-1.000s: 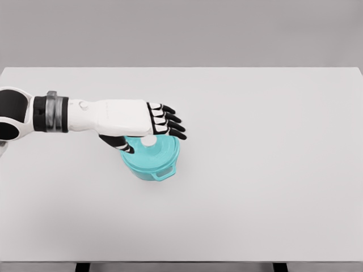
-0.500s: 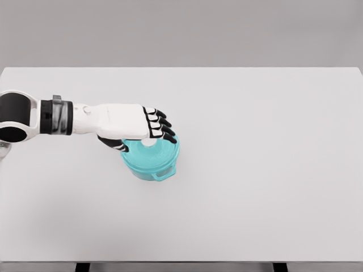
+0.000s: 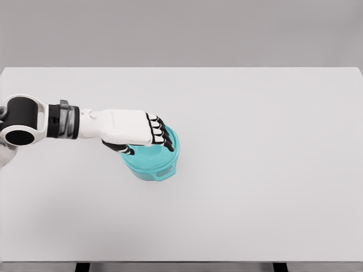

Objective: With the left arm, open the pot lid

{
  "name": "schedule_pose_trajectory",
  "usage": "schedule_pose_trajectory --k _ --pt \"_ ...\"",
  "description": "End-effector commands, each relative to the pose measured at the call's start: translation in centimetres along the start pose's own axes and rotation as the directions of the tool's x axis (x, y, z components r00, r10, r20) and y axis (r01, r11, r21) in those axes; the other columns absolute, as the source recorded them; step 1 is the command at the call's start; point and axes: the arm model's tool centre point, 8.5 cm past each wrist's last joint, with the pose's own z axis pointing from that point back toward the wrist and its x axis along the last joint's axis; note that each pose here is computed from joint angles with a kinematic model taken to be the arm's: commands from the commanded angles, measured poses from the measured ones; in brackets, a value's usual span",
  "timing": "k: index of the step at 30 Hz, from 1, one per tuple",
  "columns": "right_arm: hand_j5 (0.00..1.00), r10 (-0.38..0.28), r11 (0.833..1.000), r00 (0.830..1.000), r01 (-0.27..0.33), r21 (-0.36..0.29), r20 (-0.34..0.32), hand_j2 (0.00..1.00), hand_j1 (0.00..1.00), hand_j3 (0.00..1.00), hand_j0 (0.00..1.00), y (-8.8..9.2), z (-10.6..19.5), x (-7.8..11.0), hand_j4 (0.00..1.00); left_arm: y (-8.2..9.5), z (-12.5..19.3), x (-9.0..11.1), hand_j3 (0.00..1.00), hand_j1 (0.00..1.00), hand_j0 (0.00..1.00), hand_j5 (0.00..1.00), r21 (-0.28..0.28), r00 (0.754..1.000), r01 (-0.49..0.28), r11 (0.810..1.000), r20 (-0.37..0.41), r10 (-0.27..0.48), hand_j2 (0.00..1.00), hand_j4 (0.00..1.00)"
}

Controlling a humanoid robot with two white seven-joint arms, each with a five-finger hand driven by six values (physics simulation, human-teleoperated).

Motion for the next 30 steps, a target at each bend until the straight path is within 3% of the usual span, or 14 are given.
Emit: schedule_pose_trajectory --k 1,11,16,18,27,30 --pt "1.00 -0.001 1.000 1.000 0.001 0.000 -0.001 1.00 1.00 1.00 1.00 0.0 0.0 0.0 1.00 -0.2 -0.4 -0.3 0.81 0.81 0.81 0.81 -0.003 1.000 -0.004 1.000 -0.008 0.004 0.81 0.81" --pt "1.00 0.000 1.000 1.000 0.000 0.001 -0.001 1.00 1.00 1.00 1.00 0.0 0.0 0.0 1.00 -0.7 -0.5 -0.7 0.79 0.79 0.79 0.79 -0.024 1.000 -0.005 1.000 -0.021 0.005 0.79 0.79" --pt "1.00 0.000 1.000 1.000 0.000 0.000 -0.002 1.00 1.00 1.00 1.00 0.1 0.0 -0.1 1.00 -1.1 -0.9 -0.9 0.72 0.72 0.72 0.72 -0.037 1.000 -0.001 0.999 -0.028 0.000 0.72 0.72" --pt "1.00 0.001 1.000 1.000 -0.001 0.001 0.000 1.00 1.00 1.00 1.00 0.0 0.0 0.0 1.00 -1.1 -0.8 -0.9 0.61 0.61 0.61 0.61 -0.038 1.000 0.000 0.999 -0.029 -0.001 0.61 0.61" --pt "1.00 0.000 1.000 1.000 0.000 0.001 -0.001 1.00 1.00 1.00 1.00 0.0 0.0 0.0 1.00 -0.7 -0.2 -1.3 0.42 0.42 0.42 0.42 -0.043 0.999 0.013 0.999 -0.042 -0.015 0.42 0.42" --pt "1.00 -0.002 1.000 1.000 0.002 0.001 -0.002 1.00 1.00 1.00 1.00 0.1 0.0 -0.1 1.00 -0.7 1.5 -1.9 0.34 0.34 0.34 0.34 -0.064 0.997 0.020 0.998 -0.079 -0.025 0.34 0.34"
